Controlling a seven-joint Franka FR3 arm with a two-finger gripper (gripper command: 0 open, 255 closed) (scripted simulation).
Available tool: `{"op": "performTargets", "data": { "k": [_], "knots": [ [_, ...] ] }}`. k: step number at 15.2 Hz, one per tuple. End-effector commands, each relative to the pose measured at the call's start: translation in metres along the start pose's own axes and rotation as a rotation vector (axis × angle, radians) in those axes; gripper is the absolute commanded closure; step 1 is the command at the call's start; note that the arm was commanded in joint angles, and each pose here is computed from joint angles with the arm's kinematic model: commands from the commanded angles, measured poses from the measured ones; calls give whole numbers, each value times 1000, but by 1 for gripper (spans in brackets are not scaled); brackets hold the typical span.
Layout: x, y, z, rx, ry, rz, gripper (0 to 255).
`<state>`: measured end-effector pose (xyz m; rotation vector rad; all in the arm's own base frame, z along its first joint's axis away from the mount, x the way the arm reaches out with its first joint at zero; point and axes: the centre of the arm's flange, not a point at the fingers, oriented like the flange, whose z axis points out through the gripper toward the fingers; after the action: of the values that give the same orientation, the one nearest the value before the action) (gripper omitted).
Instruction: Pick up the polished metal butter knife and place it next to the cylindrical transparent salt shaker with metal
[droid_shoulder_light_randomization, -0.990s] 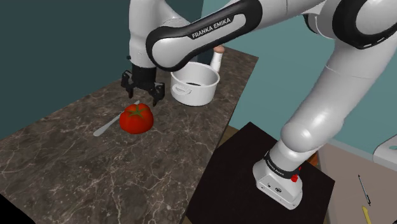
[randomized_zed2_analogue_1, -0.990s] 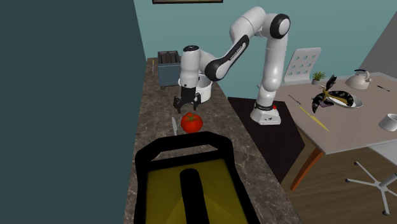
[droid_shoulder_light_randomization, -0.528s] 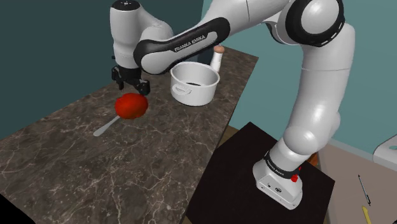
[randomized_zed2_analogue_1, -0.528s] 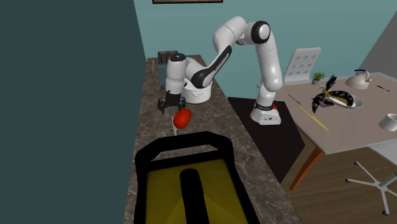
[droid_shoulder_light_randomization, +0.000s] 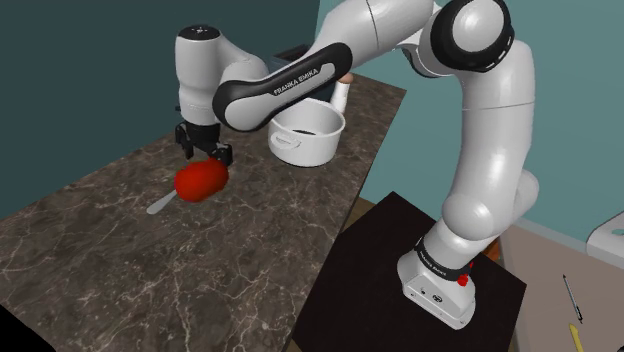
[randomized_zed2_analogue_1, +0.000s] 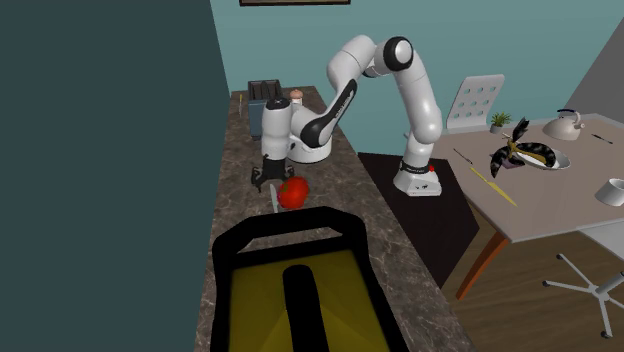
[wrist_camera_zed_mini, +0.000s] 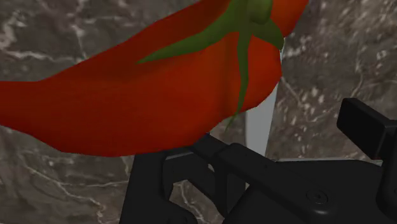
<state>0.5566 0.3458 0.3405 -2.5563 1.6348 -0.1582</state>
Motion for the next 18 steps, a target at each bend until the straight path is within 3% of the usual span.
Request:
{"op": "performTargets", "data": {
  "k": [1,6,7,18],
  "knots": [
    [-6,1,4,-28,-43,28,0],
    [-6,1,4,-28,-43,28,0],
    [-6,1,4,-28,-43,28,255],
    [-6,-1,-6,-28,-43,28,255]
  ]
}}
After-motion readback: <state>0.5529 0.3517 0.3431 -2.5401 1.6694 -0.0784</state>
